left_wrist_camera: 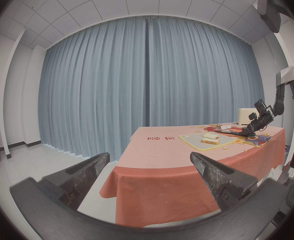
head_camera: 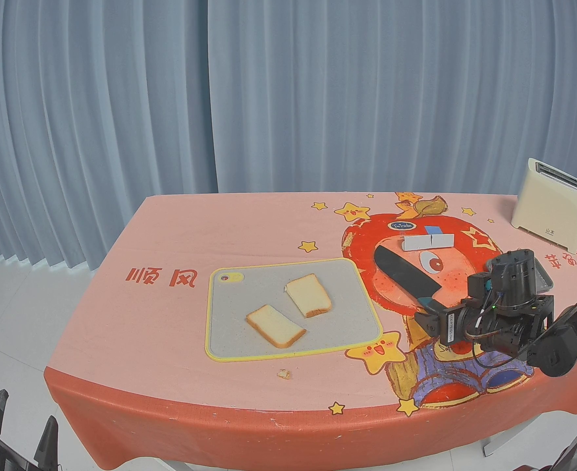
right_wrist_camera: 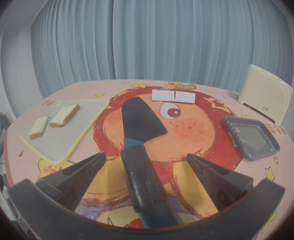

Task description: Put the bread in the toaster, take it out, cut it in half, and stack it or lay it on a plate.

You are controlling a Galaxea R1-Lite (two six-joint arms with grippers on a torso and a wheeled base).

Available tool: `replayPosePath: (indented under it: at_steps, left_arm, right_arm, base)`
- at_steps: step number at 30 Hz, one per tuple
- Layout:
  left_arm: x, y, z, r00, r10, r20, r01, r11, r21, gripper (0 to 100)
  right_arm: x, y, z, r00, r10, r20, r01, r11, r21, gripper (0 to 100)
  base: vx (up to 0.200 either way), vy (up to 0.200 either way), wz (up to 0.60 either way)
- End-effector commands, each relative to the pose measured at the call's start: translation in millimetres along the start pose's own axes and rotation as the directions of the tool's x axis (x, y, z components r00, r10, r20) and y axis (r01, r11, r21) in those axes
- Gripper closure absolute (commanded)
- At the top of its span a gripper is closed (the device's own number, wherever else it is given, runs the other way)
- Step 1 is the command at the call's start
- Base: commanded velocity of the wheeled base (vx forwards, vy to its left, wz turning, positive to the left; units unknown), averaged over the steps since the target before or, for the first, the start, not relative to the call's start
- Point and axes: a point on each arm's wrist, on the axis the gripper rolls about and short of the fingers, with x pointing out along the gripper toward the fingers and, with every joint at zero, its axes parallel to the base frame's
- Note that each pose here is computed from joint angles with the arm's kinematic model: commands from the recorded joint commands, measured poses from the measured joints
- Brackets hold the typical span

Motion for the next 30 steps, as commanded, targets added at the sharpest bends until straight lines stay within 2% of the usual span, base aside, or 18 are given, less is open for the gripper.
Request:
replayPosePath:
  at_steps: [1,6,10,14,19,21,22,23,24,25,26,30]
  left_arm:
    - [0,-0.1,-5.3,1.0,0.001,-0.003,-0.001,1.0,0.0,0]
    - [0,-0.1,-5.3,1.0,0.001,-0.003,-0.001,1.0,0.0,0]
    - [0,-0.1,-5.3,1.0,0.001,-0.003,-0.001,1.0,0.0,0]
    - [0,-0.1,-5.3,1.0,0.001,-0.003,-0.001,1.0,0.0,0]
    - [0,-0.1,-4.9,1.0,0.001,-0.001,-0.001,1.0,0.0,0]
    - [0,-0.1,-5.3,1.0,0.001,-0.003,-0.001,1.0,0.0,0]
    - [0,-0.1,-5.3,1.0,0.001,-0.003,-0.001,1.0,0.0,0]
    - [0,-0.1,-5.3,1.0,0.001,-0.003,-0.001,1.0,0.0,0]
    - [0,0.0,-5.3,1.0,0.002,-0.003,-0.002,1.0,0.0,0]
    - [0,0.0,-5.3,1.0,0.002,-0.003,-0.002,1.0,0.0,0]
    - [0,-0.1,-4.9,1.0,0.001,-0.001,-0.001,1.0,0.0,0]
    - [0,-0.1,-5.3,1.0,0.001,-0.003,-0.001,1.0,0.0,0]
  right_arm:
    - [12,1.7,-13,0.998,-0.006,-0.063,0.005,1.0,-0.014,100]
    - [9,2.3,-11,0.999,0.0,-0.048,-0.001,1.0,-0.009,100]
    - [-6,2.1,6,0.997,0.018,0.068,-0.02,1.0,0.019,100]
    - [-20,0.8,16,0.99,0.043,0.136,-0.048,0.998,0.034,100]
    - [-27,-0.9,23,0.982,0.075,0.172,-0.094,0.99,0.103,100]
    - [-33,-2.4,32,0.967,0.102,0.233,-0.141,0.977,0.157,100]
    - [-33,-2.2,32,0.966,0.106,0.237,-0.146,0.976,0.161,100]
    - [-37,-2.9,34,0.955,0.14,0.26,-0.196,0.959,0.204,100]
    - [-39,-2.1,31,0.953,0.165,0.256,-0.226,0.947,0.229,100]
    - [-39,-2.1,31,0.953,0.165,0.256,-0.226,0.947,0.229,100]
    - [-40,-2.1,25,0.953,0.189,0.235,-0.251,0.931,0.266,100]
    - [-39,-8.6,22,0.955,0.192,0.224,-0.261,0.903,0.342,100]
  base:
    - [0.0,0.0,0.0]
    - [0.0,0.0,0.0]
    - [0.0,0.0,0.0]
    - [0.0,0.0,0.0]
    - [0.0,0.0,0.0]
    - [0.0,0.0,0.0]
    - [0.0,0.0,0.0]
    - [0.0,0.0,0.0]
    - [0.0,0.0,0.0]
    - [0.0,0.0,0.0]
    - [0.0,0.0,0.0]
    - [0.0,0.0,0.0]
